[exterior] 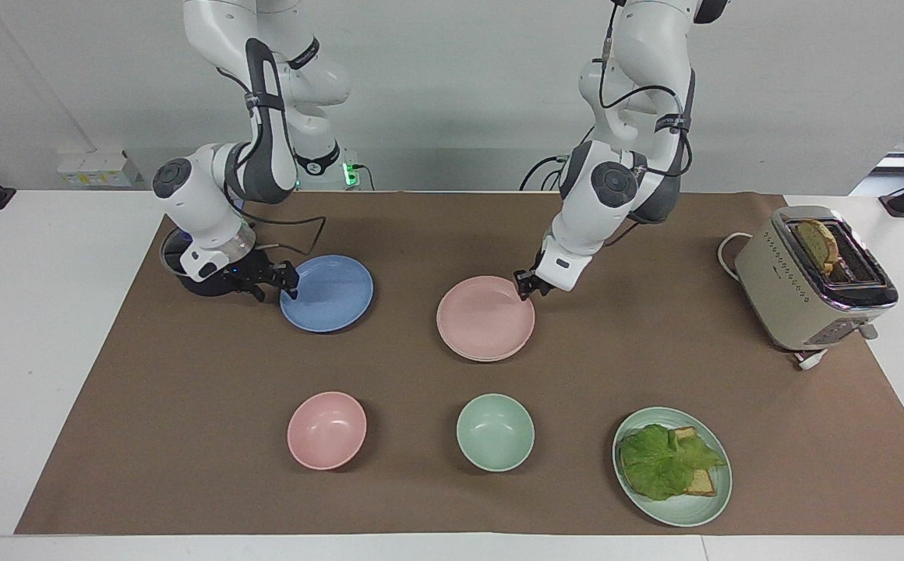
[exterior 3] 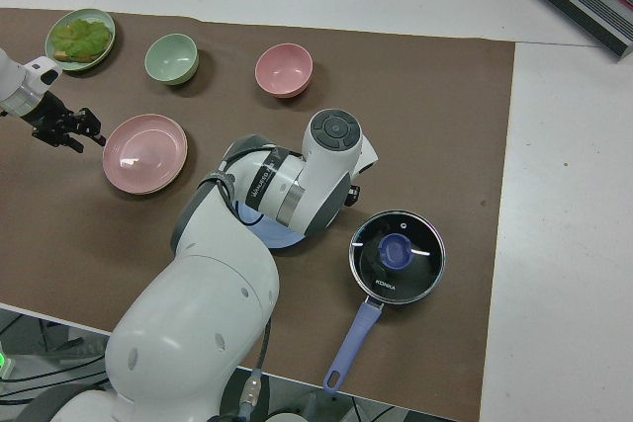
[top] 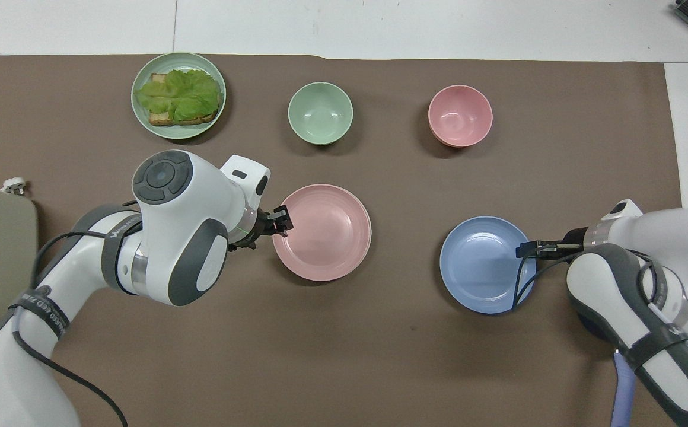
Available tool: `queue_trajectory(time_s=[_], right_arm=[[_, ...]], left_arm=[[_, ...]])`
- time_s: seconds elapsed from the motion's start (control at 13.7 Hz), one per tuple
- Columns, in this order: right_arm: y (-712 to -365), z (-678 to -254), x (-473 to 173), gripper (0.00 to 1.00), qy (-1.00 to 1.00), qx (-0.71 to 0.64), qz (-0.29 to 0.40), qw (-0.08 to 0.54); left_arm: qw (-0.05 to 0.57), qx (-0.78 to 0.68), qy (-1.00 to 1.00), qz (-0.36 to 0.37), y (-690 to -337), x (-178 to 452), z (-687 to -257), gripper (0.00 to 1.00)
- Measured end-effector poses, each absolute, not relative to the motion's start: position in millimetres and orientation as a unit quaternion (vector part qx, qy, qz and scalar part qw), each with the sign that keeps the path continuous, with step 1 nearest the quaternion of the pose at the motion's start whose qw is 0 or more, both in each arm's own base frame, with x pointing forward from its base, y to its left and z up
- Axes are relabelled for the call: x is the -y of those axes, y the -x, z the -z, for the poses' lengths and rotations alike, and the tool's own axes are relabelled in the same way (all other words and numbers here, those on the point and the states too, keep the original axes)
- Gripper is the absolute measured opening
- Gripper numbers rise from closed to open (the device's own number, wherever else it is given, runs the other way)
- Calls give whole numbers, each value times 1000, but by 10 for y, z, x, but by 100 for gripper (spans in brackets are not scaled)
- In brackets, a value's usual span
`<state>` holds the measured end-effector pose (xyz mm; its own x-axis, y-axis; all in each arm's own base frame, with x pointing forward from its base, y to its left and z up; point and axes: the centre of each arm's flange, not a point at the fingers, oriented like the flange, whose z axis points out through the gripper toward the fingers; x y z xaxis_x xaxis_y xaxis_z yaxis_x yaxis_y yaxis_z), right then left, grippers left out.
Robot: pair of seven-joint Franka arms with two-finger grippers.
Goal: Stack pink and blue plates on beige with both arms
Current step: 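Release the pink plate with the left gripper while the right gripper drags the blue plate, then slide the blue plate onto the pink plate with the right gripper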
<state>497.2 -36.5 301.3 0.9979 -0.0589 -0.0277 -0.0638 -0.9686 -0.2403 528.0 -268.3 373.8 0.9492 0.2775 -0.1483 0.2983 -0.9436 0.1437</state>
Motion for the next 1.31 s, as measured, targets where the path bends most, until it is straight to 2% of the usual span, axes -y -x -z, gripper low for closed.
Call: queue_trajectory(time_s=[0.15, 0.22, 0.36, 0.51, 0.58, 0.73, 0.95, 1.09, 1.31], right_arm=[[-4954, -2967, 363, 55, 992, -32, -15, 122], [-4944, -2951, 361, 55, 992, -32, -17, 122], [-4935, -2937, 366, 35, 992, -32, -19, 122], [-4933, -2940, 398, 10, 992, -34, -20, 123], [-4948, -2984, 400, 4, 991, -33, -20, 126], [-5015, -3152, 381, 4, 990, -27, -25, 134], [-5253, -3701, 226, 4, 989, -35, -13, 145], [-5389, -3979, -166, 4, 988, -51, -3, 146], [-5424, -4049, -1137, 4, 985, -94, 20, 146]], left_arm=[[68, -158, -984, 53, -5491, 2222, -3942, 97], [62, -156, -985, 43, -5618, 1916, -4125, 100], [60, -140, -988, 21, -5812, 1328, -4511, 100], [40, -103, -994, 1, -5927, 819, -4845, 100], [31, -88, -996, -5, -5964, 612, -4999, 100], [24, -72, -997, -10, -5999, 229, -5295, 100], [4, -37, -999, -23, -5962, -112, -5708, 100], [-1, -27, -999, -29, -5925, -120, -5907, 100], [-2, -17, -999, -45, -5835, -12, -6161, 100]])
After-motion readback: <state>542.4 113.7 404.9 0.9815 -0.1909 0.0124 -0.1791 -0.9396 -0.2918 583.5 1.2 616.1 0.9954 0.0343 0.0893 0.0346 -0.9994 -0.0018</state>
